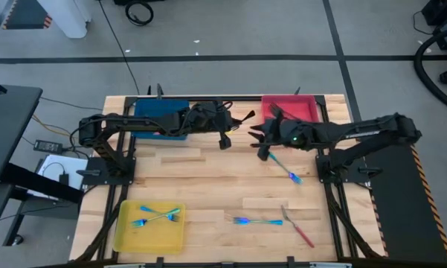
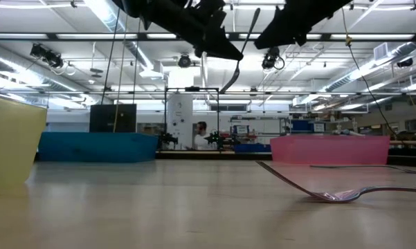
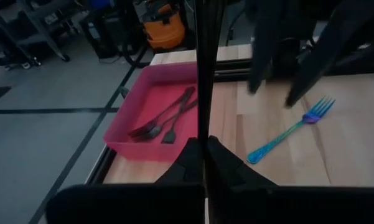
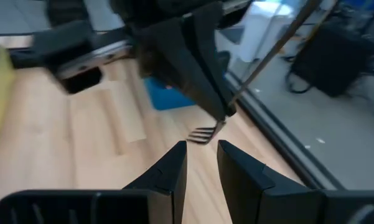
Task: Sort silverware by color (type)
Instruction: Put the black fork into the red bin
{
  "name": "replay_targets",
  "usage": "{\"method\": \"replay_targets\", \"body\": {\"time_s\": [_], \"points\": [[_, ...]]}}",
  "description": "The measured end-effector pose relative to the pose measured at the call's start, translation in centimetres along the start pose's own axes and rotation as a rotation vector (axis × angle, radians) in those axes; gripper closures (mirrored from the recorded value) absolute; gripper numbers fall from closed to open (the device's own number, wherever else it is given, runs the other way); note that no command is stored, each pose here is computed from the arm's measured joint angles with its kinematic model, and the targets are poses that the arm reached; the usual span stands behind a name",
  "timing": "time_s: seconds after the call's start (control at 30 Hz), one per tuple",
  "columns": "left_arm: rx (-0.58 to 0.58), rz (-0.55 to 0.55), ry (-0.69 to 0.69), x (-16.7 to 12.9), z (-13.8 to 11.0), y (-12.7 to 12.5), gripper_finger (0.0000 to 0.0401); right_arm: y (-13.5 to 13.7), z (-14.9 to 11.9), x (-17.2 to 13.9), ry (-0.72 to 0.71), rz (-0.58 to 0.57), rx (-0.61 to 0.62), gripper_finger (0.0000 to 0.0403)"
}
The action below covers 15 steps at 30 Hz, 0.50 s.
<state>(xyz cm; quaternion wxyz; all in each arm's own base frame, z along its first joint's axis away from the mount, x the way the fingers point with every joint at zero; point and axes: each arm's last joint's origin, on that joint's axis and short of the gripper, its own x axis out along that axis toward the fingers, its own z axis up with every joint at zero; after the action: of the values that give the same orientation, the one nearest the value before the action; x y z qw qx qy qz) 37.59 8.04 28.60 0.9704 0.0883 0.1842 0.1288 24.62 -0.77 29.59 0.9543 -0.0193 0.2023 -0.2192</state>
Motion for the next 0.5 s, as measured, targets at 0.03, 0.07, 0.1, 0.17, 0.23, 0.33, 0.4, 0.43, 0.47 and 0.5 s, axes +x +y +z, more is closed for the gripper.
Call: {"method": "replay_targets", "body": {"time_s": [0.03, 0.07, 0.1, 0.17, 0.23, 0.33, 0.4, 0.43, 0.47, 0.5], "points": [[0.002, 0.001, -0.003, 0.0, 0.0, 0.0, 0.0401, 0.2, 0.0, 0.3, -0.002, -0.015, -0.002, 0.0304], [0.008, 0.001, -0.004, 0.0, 0.0, 0.0, 0.0401, 0.3, -0.1, 0.6, -0.004, -0.025, -0.004, 0.0304], [0.012, 0.0, -0.004, 0.0, 0.0, 0.0, 0.0401, 0.5, -0.1, 1.0, -0.009, -0.034, -0.005, 0.0304], [0.012, 0.0, -0.004, 0.0, 0.0, 0.0, 0.0401, 0.8, 0.0, 1.6, -0.037, -0.061, 0.005, 0.0304], [0.012, 0.001, -0.005, 0.0, 0.0, 0.0, 0.0401, 0.9, 0.2, 2.0, -0.069, -0.106, 0.015, 0.0304], [0.012, 0.001, -0.005, 0.0, 0.0, 0.0, 0.0401, 0.9, 0.3, 2.3, -0.09, -0.172, 0.028, 0.0304], [0.012, 0.001, -0.008, 0.0, 0.0, 0.0, 0.0401, 0.8, 0.4, 2.3, -0.099, -0.193, 0.034, 0.0304], [0.013, 0.002, -0.009, 0.0, 0.0, 0.0, 0.0401, 0.8, 0.5, 2.3, -0.111, -0.193, 0.041, 0.0304], [0.014, 0.002, -0.011, 0.0, 0.1, 0.0, 0.0401, 0.8, 0.6, 2.2, -0.119, -0.192, 0.045, 0.0304], [0.013, 0.002, -0.015, 0.0, 0.1, 0.0, 0.0401, 0.8, 0.7, 2.3, -0.129, -0.193, 0.046, 0.0304]]}}
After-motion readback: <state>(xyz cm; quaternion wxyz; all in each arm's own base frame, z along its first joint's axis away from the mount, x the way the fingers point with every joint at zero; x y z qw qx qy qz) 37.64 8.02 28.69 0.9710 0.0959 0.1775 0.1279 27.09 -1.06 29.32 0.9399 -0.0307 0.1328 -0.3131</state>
